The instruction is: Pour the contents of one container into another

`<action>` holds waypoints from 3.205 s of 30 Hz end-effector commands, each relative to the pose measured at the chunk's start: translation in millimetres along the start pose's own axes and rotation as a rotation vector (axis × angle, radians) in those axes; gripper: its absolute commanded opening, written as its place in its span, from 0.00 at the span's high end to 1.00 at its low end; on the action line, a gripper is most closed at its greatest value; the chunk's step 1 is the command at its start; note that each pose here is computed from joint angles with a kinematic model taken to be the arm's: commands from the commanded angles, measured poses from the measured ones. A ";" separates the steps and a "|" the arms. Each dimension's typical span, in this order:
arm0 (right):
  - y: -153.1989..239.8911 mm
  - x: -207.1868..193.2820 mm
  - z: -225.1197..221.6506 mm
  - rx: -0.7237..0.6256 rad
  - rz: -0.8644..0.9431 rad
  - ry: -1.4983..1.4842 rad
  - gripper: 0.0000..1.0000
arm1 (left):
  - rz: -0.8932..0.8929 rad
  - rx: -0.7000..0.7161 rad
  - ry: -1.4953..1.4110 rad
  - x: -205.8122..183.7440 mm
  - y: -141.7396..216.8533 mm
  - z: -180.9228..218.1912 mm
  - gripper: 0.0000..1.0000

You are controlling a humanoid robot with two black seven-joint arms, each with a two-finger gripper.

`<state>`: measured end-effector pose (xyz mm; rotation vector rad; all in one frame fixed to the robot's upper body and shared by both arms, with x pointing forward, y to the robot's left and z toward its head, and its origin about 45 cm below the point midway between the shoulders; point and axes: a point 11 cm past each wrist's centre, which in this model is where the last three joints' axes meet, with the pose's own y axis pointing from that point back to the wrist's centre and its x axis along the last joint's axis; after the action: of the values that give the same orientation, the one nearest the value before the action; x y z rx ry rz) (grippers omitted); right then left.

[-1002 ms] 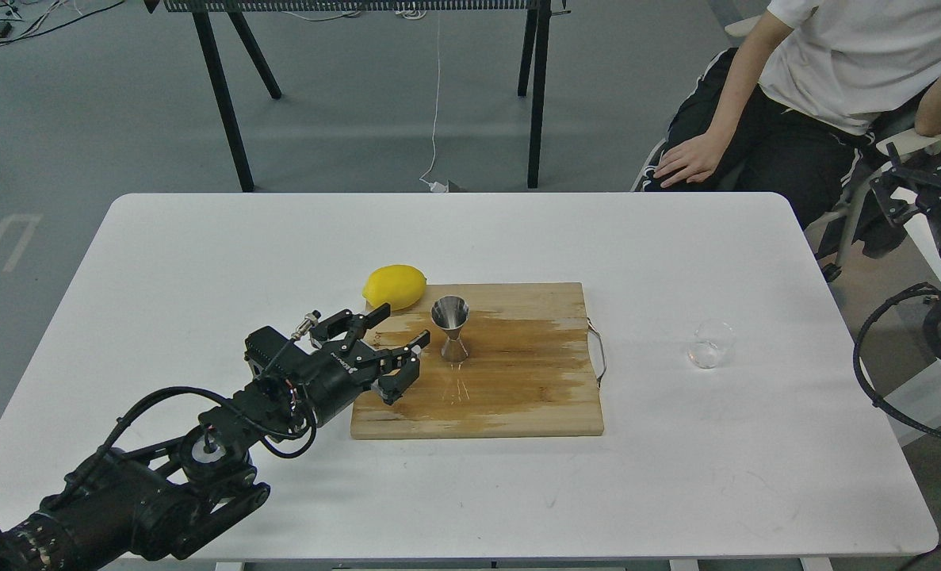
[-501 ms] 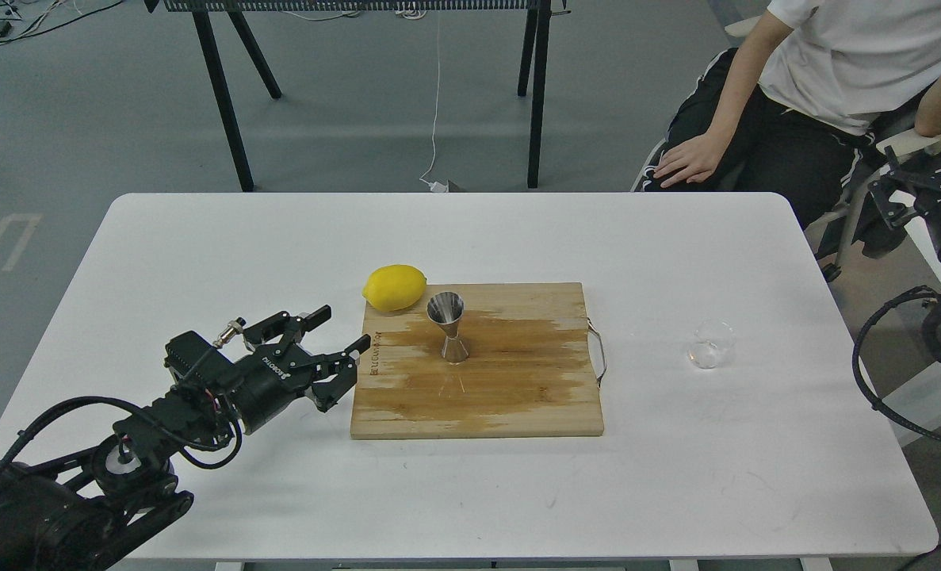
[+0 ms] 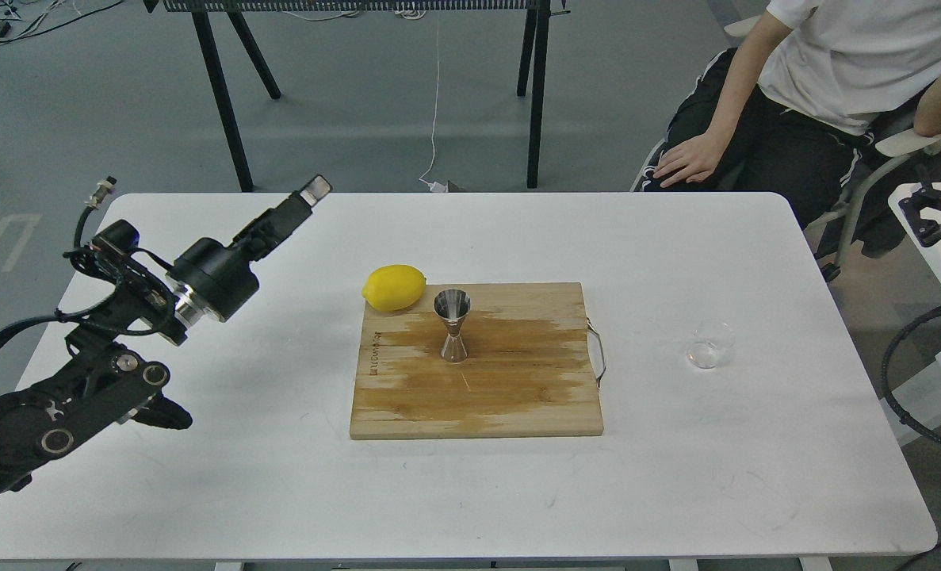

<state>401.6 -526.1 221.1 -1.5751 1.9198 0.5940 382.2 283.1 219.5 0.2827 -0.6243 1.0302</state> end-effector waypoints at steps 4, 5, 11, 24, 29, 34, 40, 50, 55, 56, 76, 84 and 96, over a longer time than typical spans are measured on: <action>14.1 20.1 9.5 -0.065 0.044 0.009 0.00 | 0.199 -0.076 0.619 73.6 2.3 -2.2 0.00; 16.5 22.7 12.1 -0.071 0.050 -0.003 0.00 | 0.227 -0.077 0.692 79.9 6.7 -10.1 0.00; 43.0 40.7 33.1 -0.068 0.089 -0.185 0.00 | 0.404 -0.086 0.961 108.2 25.3 -53.9 0.00; 152.1 36.1 123.9 -0.309 0.075 -0.412 0.01 | 0.507 -0.219 1.341 76.5 11.3 -64.6 0.00; 181.9 -0.1 150.6 -0.389 0.008 -0.523 0.00 | 0.515 -0.214 1.390 66.9 11.2 -67.2 0.00; 188.5 -4.2 178.3 -0.423 0.082 -0.566 0.00 | 0.536 -0.198 1.372 71.3 21.0 -74.2 0.00; 190.9 6.0 193.1 -0.440 0.179 -0.562 0.00 | 0.554 -0.191 1.332 87.8 34.6 -77.4 0.00; 173.9 -10.7 230.2 -0.552 0.271 -0.609 0.00 | 0.546 -0.183 1.317 92.1 36.8 -76.8 0.00; 154.1 -8.7 249.0 -0.597 0.384 -0.599 0.00 | 0.547 -0.176 1.300 97.5 40.5 -77.5 0.00; 156.1 -13.2 258.2 -0.609 0.381 -0.621 0.00 | 0.543 -0.173 1.295 98.5 40.5 -77.2 0.00; 143.2 -9.1 246.3 -0.543 0.381 -0.657 0.00 | 0.551 -0.183 1.257 115.8 45.5 -73.9 0.00; 129.8 1.3 243.0 -0.513 0.410 -0.636 0.02 | 0.552 -0.179 1.254 116.3 46.6 -74.5 0.00; 112.5 -15.3 248.0 -0.510 0.341 -0.640 0.17 | 0.550 -0.186 1.256 116.7 44.5 -73.0 0.00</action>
<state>328.3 -333.8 46.0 -1.0934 1.6108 1.6108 410.5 425.0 227.9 -0.7166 0.3858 1.4137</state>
